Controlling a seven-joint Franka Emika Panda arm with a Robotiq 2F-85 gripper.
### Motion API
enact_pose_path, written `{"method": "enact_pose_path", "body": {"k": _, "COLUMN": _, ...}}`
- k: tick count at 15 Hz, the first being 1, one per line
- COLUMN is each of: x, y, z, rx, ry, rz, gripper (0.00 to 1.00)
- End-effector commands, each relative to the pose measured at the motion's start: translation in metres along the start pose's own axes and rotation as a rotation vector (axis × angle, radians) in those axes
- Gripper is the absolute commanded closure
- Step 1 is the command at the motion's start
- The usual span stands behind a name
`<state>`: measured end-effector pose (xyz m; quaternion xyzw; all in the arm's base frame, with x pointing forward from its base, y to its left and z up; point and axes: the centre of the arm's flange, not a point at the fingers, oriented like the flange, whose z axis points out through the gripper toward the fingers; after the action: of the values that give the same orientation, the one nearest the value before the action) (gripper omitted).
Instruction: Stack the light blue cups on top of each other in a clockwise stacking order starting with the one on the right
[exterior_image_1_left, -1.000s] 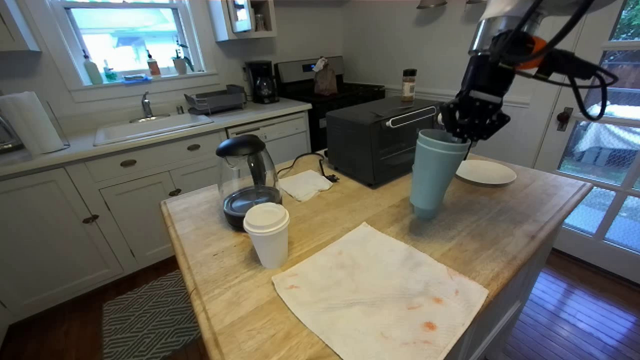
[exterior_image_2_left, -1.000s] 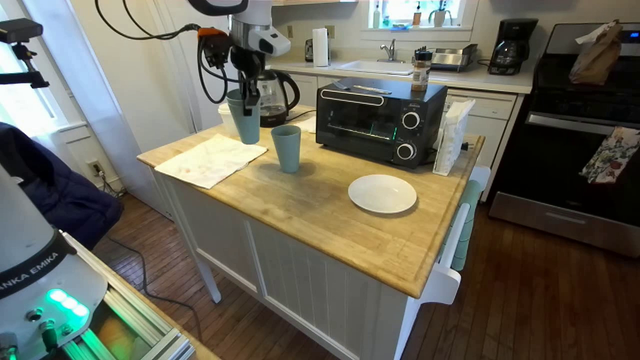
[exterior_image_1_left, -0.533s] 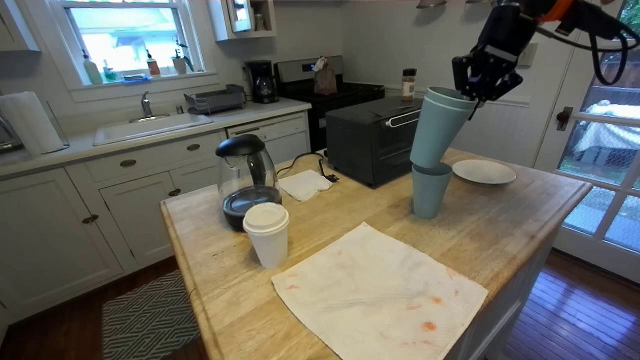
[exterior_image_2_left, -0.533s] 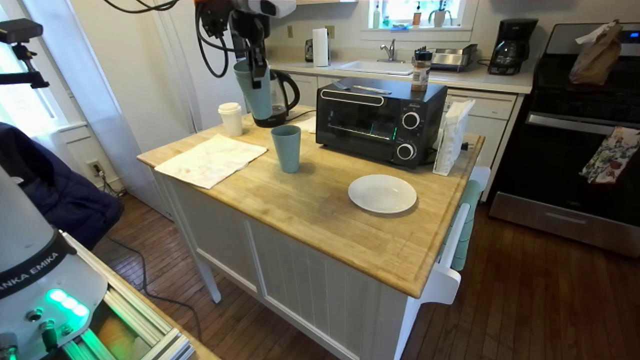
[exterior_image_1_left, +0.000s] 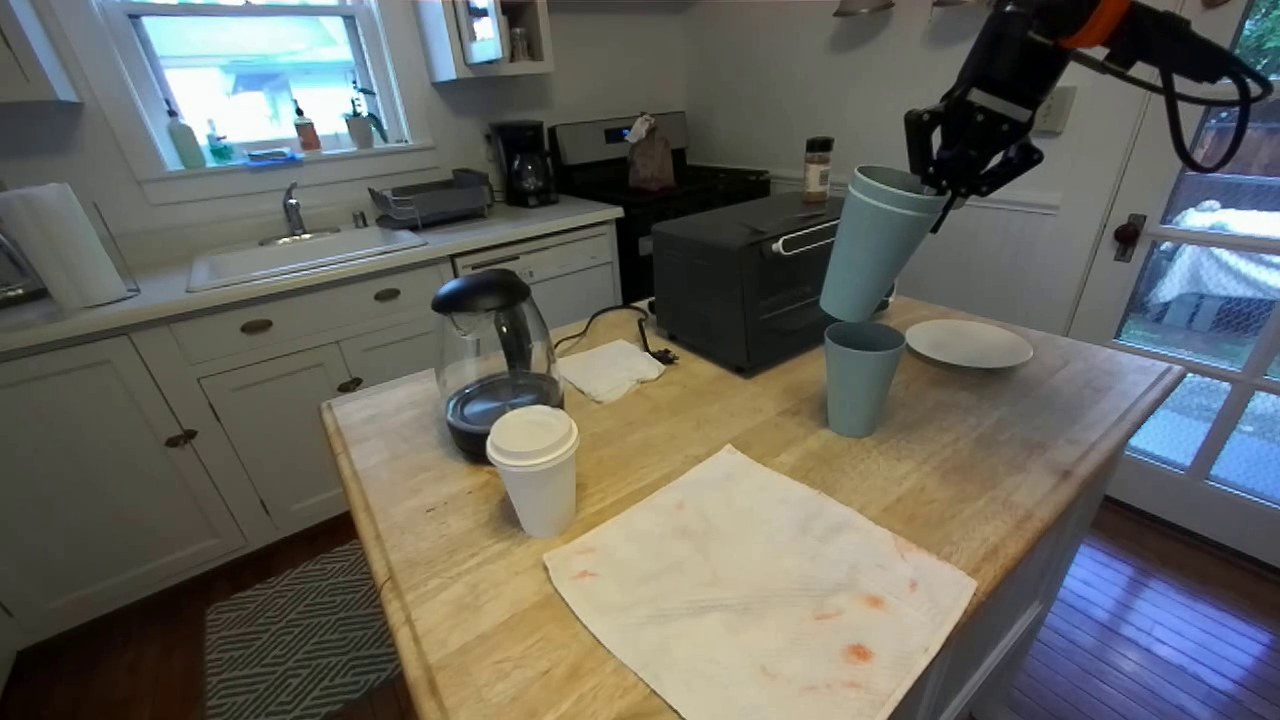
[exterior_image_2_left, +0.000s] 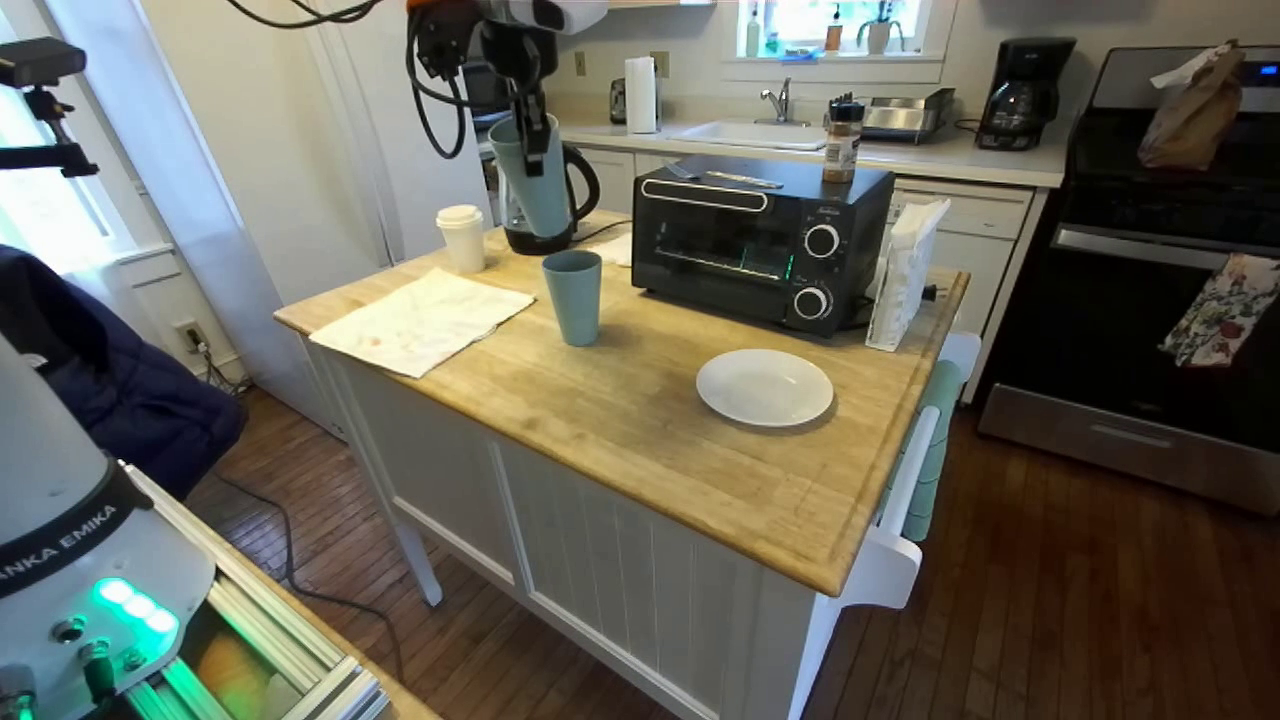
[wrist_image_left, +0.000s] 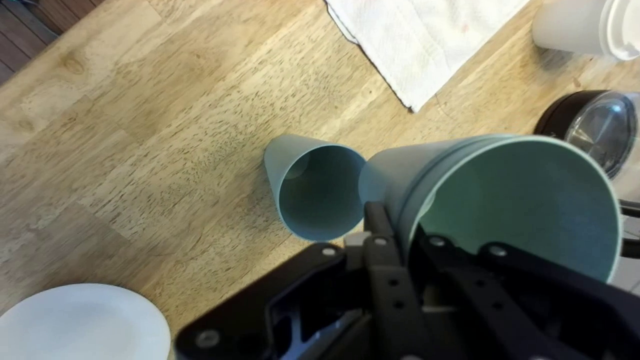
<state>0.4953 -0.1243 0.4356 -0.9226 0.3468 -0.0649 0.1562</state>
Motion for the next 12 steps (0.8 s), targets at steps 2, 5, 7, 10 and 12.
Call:
{"method": "enact_pose_path", "body": {"k": 2, "x": 0.016, "y": -0.002, "z": 0.007, "rx": -0.016, "ry": 0.040, "rz": 0.057, "gripper": 0.98}}
{"method": "enact_pose_path", "body": {"k": 5, "x": 0.018, "y": -0.001, "z": 0.013, "rx": -0.031, "ry": 0.040, "rz": 0.070, "gripper": 0.98}}
{"method": "enact_pose_path", "body": {"k": 7, "x": 0.019, "y": -0.001, "z": 0.015, "rx": -0.045, "ry": 0.041, "rz": 0.074, "gripper": 0.98}}
{"method": "enact_pose_path", "body": {"k": 10, "x": 0.021, "y": 0.001, "z": 0.017, "rx": -0.071, "ry": 0.046, "rz": 0.083, "gripper": 0.98}}
{"method": "enact_pose_path", "body": {"k": 12, "x": 0.021, "y": 0.002, "z": 0.020, "rx": -0.089, "ry": 0.044, "rz": 0.088, "gripper": 0.98}}
